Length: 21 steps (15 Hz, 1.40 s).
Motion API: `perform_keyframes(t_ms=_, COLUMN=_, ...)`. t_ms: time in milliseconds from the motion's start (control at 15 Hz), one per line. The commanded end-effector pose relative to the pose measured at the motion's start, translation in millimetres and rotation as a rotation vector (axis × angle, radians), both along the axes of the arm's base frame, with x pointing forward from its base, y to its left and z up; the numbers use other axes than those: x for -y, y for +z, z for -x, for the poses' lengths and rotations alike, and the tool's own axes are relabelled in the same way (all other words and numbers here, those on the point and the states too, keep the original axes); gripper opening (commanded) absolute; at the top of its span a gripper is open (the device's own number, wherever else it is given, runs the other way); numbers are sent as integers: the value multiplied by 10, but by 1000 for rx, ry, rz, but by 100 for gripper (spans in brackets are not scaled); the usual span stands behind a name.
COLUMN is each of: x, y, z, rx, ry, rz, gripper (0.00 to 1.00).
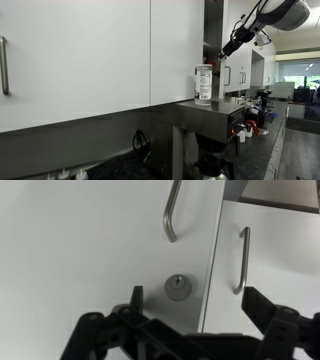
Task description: Open the cabinet, retrieve the sugar, and then close the cabinet door
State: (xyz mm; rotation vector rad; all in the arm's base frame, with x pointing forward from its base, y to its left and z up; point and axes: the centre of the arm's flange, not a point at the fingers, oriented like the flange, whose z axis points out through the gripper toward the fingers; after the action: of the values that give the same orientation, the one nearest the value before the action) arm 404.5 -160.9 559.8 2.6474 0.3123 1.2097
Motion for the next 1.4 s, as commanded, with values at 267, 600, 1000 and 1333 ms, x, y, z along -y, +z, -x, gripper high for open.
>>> perform_keyframes(t_ms=267, x=74, y=-16, z=-587, rx=-3, ry=185, rz=47, gripper=100)
perform_keyframes(t_ms=600, x=59, y=24, z=-828, rx=-16, ry=229, rz=70, gripper=100)
perform_keyframes(t_ms=1000, x=24, y=24, z=-993, rx=-33, ry=243, rz=94, gripper=100)
perform_keyframes(t_ms=1333, x=27, y=-23, z=-879, rx=-81, ry=171, rz=111, gripper=100)
